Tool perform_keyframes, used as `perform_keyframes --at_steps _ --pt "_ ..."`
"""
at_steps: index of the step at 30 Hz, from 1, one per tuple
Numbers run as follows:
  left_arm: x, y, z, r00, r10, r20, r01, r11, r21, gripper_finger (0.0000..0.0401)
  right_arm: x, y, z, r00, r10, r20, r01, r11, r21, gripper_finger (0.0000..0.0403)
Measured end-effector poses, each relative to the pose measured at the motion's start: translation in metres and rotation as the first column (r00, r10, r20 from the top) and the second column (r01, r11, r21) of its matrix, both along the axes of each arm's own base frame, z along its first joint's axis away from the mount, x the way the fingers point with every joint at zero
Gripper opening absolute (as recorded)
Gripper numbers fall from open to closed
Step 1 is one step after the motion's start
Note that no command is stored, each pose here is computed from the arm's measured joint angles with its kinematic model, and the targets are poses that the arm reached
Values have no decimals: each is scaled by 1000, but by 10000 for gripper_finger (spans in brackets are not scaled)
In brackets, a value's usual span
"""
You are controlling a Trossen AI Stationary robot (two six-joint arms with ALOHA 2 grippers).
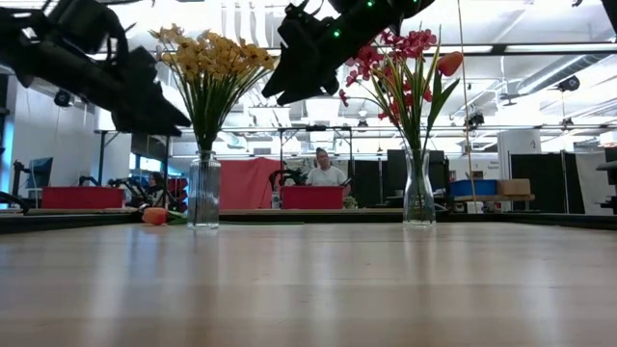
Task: Sort flowers into vase by color
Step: Put the orange tulip into the right transparent flower vase
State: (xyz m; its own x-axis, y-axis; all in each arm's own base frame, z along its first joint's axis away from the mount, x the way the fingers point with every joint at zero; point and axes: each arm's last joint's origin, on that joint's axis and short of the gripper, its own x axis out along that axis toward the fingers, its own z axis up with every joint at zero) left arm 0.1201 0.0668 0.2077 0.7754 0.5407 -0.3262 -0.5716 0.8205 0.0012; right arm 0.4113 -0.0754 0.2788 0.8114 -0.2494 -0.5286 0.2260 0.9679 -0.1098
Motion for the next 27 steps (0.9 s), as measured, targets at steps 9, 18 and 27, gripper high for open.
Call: perform_keyframes --at_steps 9,18,27 --pt "-15 -6 15 995 40 88 -50 992 115 330 0 0 0 1000 1 0 -1 1000 0 286" --pt "-27 -7 23 978 178 112 -199 954 223 330 0 1 0 1000 13 -1 -13 1000 -1 286" --pt "-36 0 28 825 539 170 -565 788 243 329 2 11 0 999 52 -10 -53 998 -22 286"
